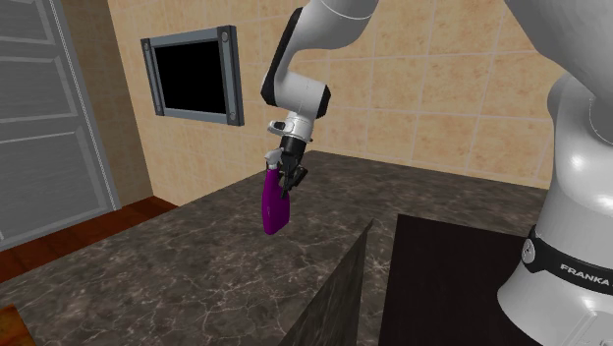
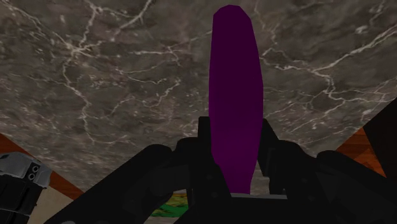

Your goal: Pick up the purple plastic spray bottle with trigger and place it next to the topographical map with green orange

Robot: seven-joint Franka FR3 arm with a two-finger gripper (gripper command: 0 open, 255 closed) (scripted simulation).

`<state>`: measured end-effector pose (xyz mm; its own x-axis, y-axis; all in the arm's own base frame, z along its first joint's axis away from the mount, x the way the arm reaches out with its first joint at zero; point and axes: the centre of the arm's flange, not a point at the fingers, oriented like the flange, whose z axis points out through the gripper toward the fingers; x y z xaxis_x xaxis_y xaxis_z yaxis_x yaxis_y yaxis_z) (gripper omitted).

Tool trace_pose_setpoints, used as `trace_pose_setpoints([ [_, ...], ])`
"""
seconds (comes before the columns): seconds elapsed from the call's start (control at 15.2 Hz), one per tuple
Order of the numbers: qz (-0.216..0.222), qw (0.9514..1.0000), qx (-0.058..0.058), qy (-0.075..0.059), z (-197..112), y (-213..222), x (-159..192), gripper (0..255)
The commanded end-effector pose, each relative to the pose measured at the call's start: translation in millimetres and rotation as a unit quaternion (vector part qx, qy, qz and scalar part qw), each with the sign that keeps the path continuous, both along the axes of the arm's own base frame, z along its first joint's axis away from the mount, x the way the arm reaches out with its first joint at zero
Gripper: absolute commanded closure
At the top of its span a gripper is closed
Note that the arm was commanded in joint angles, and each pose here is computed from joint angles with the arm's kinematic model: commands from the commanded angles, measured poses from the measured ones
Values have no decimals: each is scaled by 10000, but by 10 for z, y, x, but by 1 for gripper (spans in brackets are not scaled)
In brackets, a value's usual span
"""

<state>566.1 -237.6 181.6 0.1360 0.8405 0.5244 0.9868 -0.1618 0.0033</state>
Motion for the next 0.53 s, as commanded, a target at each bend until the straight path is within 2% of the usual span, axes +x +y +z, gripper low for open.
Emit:
trace_pose_setpoints([
  [0.0,1,10000,1,2,-2,2,0,255],
  [0.46,1,10000,1,2,314,2,-1,255],
])
